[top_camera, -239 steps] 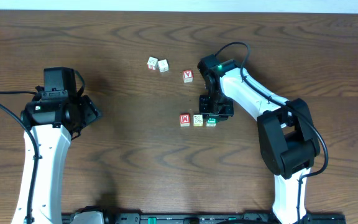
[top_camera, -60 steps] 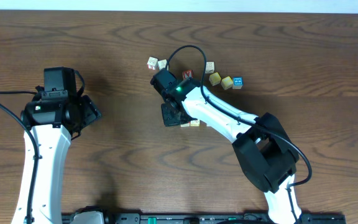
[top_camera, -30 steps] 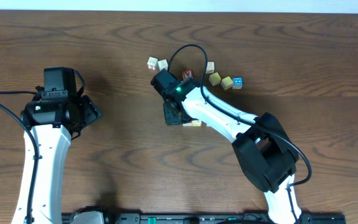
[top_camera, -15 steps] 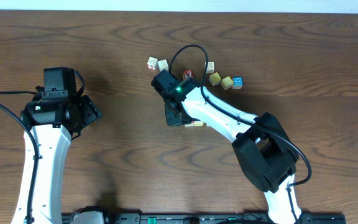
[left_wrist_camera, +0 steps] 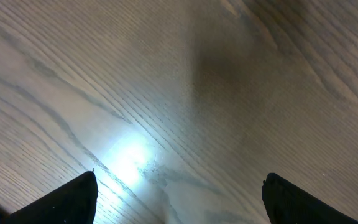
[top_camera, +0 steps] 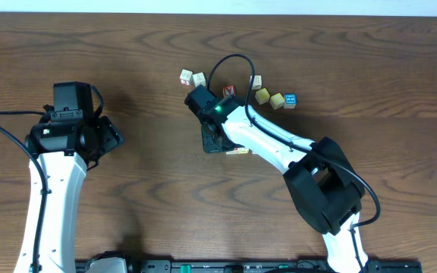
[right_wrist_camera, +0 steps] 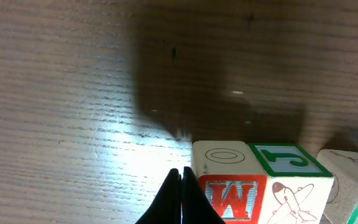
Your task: Lift 3 blocks
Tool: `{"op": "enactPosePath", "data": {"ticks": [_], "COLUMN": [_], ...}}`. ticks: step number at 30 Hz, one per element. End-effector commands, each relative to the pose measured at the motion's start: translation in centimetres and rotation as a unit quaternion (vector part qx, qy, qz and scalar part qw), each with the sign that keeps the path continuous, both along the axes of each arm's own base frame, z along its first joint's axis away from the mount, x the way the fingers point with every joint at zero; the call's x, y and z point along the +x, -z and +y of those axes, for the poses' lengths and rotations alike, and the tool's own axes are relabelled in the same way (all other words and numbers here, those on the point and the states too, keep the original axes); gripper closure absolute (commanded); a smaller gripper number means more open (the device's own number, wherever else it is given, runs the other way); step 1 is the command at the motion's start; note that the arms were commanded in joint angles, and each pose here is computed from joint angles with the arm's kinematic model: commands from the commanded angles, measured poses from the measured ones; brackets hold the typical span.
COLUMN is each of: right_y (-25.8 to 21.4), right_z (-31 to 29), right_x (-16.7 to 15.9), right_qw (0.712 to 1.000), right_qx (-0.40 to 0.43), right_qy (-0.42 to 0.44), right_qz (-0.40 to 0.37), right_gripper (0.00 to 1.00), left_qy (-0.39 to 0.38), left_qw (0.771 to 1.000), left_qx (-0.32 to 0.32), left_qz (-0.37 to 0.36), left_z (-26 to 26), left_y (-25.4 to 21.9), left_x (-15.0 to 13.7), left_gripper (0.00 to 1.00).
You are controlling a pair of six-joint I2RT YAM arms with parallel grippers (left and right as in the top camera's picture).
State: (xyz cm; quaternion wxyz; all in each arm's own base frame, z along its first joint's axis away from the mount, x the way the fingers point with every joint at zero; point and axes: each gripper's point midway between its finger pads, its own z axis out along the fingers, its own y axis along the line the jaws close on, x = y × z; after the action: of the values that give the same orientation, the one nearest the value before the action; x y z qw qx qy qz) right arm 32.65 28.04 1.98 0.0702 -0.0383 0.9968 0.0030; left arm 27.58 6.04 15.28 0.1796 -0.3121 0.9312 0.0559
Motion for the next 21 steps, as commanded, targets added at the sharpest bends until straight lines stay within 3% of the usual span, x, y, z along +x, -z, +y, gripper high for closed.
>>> {"op": "enactPosePath", "data": {"ticks": [1, 21], "right_y": [0.64, 0.64], "right_z": [-1.15, -1.63], "right_x": [0.46, 0.36], "right_qw": [1.000, 0.999], "right_qx": [-0.014, -0.024], "right_qy": [0.021, 0.031], "right_qz": [0.000, 0.001], "right_gripper": [0.99, 0.98], "left_qy": [-0.006, -0.006], "left_qw": [1.000, 1.000], "left_qx": [0.003, 0.003], "left_qz": [0.001, 0.001], "left_z": [0.27, 0.27], "left_y": [-0.04, -0.04], "left_x": [-0.05, -0.05], "left_gripper": [0.15, 0.15]}}
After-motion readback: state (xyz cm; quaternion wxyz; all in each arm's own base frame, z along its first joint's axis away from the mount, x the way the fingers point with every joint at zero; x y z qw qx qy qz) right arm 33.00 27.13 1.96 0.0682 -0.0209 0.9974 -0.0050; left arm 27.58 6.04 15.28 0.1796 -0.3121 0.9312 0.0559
